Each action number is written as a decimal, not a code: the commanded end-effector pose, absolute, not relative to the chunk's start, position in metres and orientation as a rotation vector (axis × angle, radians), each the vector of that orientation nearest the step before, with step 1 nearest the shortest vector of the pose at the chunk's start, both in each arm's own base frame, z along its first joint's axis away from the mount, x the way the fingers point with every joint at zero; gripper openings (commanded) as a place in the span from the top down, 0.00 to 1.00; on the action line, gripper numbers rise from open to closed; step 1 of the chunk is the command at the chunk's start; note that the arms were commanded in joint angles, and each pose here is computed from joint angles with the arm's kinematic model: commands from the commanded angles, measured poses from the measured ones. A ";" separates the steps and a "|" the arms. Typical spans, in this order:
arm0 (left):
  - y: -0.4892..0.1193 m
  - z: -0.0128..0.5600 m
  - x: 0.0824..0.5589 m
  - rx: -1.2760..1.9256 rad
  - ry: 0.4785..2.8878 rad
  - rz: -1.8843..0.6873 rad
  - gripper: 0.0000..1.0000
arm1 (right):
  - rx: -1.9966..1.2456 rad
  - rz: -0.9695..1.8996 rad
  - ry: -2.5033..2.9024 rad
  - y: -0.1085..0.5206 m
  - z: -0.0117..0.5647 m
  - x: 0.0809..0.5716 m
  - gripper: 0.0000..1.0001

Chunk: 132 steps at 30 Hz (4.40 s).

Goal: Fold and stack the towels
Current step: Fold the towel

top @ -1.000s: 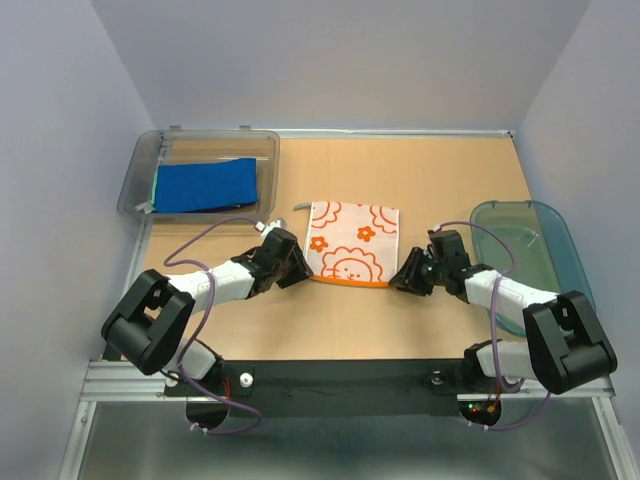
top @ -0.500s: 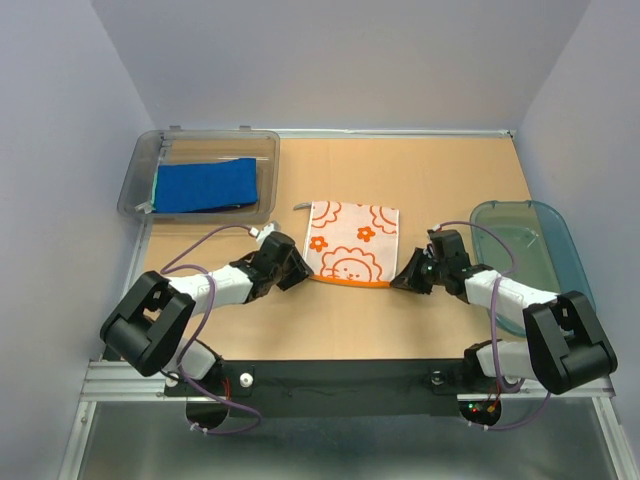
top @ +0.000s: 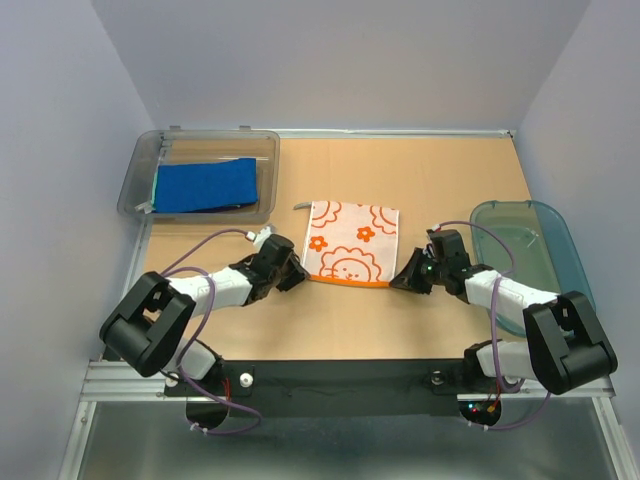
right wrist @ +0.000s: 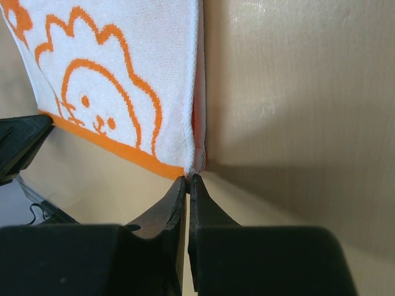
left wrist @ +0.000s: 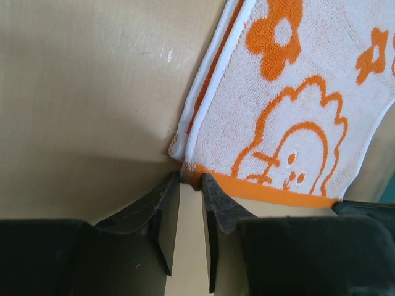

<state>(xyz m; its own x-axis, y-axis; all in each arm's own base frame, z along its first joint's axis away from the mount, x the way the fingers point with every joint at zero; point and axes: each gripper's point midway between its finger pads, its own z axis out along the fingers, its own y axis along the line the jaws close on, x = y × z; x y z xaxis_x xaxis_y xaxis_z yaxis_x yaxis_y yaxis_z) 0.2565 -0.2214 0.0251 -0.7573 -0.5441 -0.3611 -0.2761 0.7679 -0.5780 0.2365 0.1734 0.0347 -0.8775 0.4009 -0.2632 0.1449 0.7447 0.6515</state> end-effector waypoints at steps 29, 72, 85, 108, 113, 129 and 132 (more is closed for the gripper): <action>-0.224 0.037 0.274 -0.635 2.344 -0.702 0.68 | 0.341 0.927 2.508 0.176 0.042 0.236 0.99; -0.263 0.267 0.550 -0.166 1.991 -0.836 1.00 | 0.240 0.494 1.947 0.123 0.235 0.529 0.99; -0.256 0.218 0.499 -0.134 2.128 -0.874 1.00 | 0.203 0.635 2.060 0.139 0.201 0.477 0.99; -0.209 0.106 0.339 -0.197 2.438 -0.743 1.00 | 0.327 0.945 2.320 0.155 0.120 0.309 1.00; -0.212 0.099 0.320 -0.175 2.460 -0.751 1.00 | 0.322 0.967 2.343 0.156 0.115 0.293 0.99; -0.218 0.050 0.272 -0.157 2.571 -0.667 1.00 | 0.352 1.000 2.539 0.158 0.061 0.242 0.99; -0.215 0.035 0.267 -0.169 2.599 -0.621 1.00 | 0.351 0.971 2.579 0.155 0.047 0.236 0.99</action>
